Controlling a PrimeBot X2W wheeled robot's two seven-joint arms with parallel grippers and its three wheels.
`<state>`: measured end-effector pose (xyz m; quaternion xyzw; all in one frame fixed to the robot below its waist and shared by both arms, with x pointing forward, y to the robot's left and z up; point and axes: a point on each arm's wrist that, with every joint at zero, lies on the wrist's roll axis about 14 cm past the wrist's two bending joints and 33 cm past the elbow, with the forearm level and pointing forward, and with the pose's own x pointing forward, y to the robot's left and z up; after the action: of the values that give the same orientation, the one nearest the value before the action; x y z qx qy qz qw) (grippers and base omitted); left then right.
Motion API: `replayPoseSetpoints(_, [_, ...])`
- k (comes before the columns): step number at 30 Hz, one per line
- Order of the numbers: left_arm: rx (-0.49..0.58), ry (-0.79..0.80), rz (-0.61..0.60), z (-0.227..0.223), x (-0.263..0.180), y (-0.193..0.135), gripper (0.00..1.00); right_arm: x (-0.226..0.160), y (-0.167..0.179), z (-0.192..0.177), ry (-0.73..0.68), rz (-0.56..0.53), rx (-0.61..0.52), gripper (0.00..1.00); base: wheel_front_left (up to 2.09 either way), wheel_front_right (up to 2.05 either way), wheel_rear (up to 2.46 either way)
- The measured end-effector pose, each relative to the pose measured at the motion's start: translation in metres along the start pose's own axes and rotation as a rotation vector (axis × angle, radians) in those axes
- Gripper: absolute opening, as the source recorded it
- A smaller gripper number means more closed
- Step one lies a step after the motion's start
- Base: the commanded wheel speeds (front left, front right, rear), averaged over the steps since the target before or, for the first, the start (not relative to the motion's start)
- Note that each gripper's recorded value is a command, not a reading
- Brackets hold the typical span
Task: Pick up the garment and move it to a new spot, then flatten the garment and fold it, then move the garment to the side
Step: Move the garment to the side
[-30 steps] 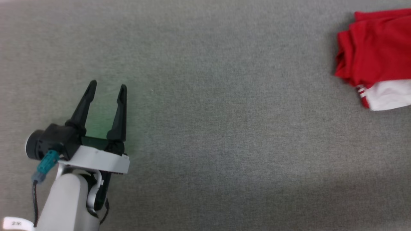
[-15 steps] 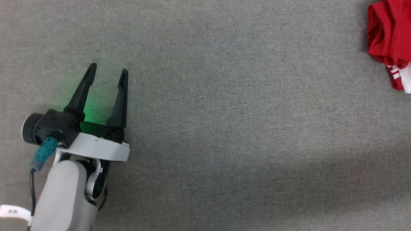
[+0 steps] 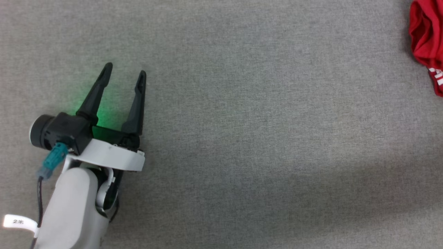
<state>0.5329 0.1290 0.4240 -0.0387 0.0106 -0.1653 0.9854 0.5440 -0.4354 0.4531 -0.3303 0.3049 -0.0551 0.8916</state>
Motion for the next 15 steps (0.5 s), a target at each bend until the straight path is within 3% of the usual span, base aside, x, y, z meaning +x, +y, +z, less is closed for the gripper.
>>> replayPoseSetpoints(2, [0.001,0.001,0.003,0.001,-0.002,0.001,1.0,0.001,-0.001,0.002,-0.01,-0.008,-0.004,0.01,0.0,0.0,0.0])
replayPoseSetpoints(3, [0.003,0.002,0.004,0.002,-0.003,0.001,1.0,0.001,0.0,0.003,-0.015,-0.008,-0.003,0.27,0.0,0.0,0.0])
replayPoseSetpoints(4, [0.004,0.002,0.006,0.002,-0.004,0.002,1.0,0.001,0.001,0.004,-0.021,-0.009,-0.008,0.43,0.0,0.0,0.0])
replayPoseSetpoints(5, [0.005,0.002,0.008,0.003,-0.005,0.002,1.0,0.001,0.001,0.004,-0.025,-0.012,-0.005,0.5,0.0,0.0,0.0])
replayPoseSetpoints(6, [0.005,0.004,0.01,0.004,-0.007,0.002,1.0,0.001,0.0,0.005,-0.03,-0.016,0.0,1.0,0.0,0.0,0.0])
replayPoseSetpoints(15, [0.015,-0.016,0.038,0.024,-0.023,0.006,1.0,-0.012,-0.007,0.027,-0.102,-0.042,0.016,1.0,0.0,0.0,0.0])
